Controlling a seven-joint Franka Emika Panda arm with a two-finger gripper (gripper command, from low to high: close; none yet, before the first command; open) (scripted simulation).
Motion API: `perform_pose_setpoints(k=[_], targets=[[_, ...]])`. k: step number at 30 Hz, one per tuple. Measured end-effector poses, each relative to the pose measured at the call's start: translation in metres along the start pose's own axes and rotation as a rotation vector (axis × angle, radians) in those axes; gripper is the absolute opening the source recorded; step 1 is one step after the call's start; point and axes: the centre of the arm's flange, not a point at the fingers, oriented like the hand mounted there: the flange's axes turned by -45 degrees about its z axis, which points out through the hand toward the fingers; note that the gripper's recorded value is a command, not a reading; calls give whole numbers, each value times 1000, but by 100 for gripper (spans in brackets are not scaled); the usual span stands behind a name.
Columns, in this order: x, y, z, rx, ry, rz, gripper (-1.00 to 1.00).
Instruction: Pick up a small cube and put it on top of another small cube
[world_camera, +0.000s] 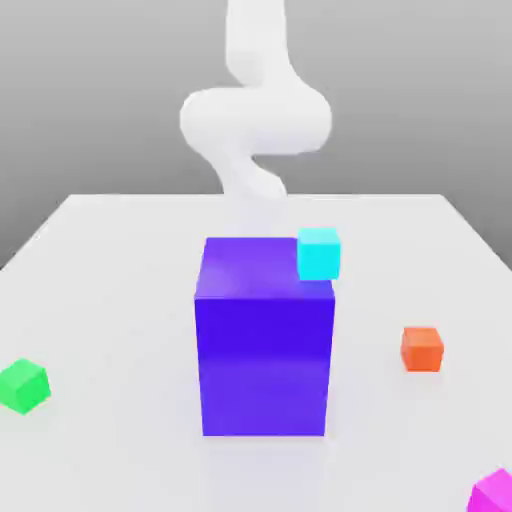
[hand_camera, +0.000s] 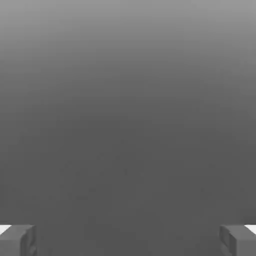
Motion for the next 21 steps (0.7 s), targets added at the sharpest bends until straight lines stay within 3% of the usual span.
perform_pose_setpoints(k=[11,21], targets=[[1,-52,157,261,-183,-460,0],[-44,-131,287,462,-300,-893,0]])
